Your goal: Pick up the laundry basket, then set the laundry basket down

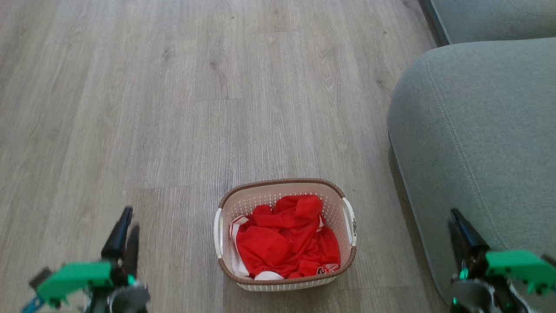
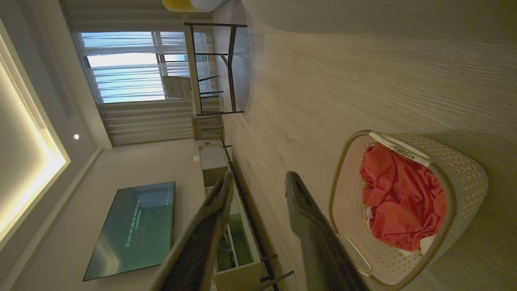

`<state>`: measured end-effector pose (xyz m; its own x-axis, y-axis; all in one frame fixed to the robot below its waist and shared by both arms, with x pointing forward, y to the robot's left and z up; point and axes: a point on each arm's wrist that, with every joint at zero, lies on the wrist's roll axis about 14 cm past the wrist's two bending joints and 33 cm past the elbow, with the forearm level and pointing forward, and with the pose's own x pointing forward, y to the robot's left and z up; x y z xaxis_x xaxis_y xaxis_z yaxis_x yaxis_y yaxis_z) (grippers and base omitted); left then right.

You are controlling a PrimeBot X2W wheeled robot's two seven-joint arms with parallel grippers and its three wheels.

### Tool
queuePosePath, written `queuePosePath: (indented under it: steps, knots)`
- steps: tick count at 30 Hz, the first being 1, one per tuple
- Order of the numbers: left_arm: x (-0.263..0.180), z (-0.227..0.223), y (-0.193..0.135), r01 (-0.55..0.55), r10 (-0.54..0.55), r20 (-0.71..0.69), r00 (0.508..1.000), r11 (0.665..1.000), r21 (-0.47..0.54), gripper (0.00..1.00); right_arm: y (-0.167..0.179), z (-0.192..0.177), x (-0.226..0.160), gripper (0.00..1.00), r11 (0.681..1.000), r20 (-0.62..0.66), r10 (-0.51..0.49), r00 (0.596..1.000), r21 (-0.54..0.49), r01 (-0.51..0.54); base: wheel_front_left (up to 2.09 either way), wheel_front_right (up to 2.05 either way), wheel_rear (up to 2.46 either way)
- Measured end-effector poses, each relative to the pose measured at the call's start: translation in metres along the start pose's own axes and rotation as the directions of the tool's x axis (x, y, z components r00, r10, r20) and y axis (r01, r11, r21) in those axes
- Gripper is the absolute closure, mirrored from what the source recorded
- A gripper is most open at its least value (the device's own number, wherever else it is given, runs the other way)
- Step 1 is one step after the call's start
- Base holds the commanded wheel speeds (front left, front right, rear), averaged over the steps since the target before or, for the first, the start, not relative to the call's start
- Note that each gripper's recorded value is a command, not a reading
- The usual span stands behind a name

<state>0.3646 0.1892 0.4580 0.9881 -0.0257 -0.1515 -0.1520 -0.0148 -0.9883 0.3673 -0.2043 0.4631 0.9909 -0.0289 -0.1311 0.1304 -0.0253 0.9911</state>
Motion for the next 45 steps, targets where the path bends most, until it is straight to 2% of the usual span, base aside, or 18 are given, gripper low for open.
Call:
queuePosePath:
  steps: [4,20,25,29,34,45]
  knots:
    - [-0.012,0.001,0.026,-0.074,0.074,0.006,0.997,0.997,-0.006,0.00,-0.021,0.001,-0.010,0.00,0.998,0.006,-0.061,0.998,0.005,0.061,0.00,0.00,0.00]
    - [-0.006,0.001,0.014,-0.042,0.042,0.017,0.999,0.999,0.004,0.00,-0.014,0.001,-0.006,0.00,0.999,0.019,-0.041,0.999,-0.011,0.042,0.00,0.00,0.00]
    - [-0.001,-0.002,0.006,-0.022,0.020,0.019,1.000,0.998,0.066,0.00,-0.006,-0.003,0.000,0.00,0.998,0.013,-0.022,1.000,-0.060,0.023,0.00,0.00,0.00]
    - [0.001,0.001,0.002,-0.016,0.012,0.028,1.000,0.990,0.143,0.00,-0.003,-0.001,0.003,0.00,0.990,0.014,-0.015,1.000,-0.138,0.017,0.00,0.00,0.00]
    - [0.006,-0.003,-0.006,-0.002,-0.001,0.010,1.000,0.966,0.260,0.00,0.001,-0.002,0.008,0.00,0.961,-0.001,-0.011,1.000,-0.275,0.010,0.00,0.00,0.00]
    - [0.015,-0.006,-0.017,0.009,-0.007,-0.006,1.000,0.877,0.480,0.00,0.016,-0.002,0.016,0.00,0.859,-0.009,0.024,1.000,-0.511,-0.025,0.00,0.00,0.00]
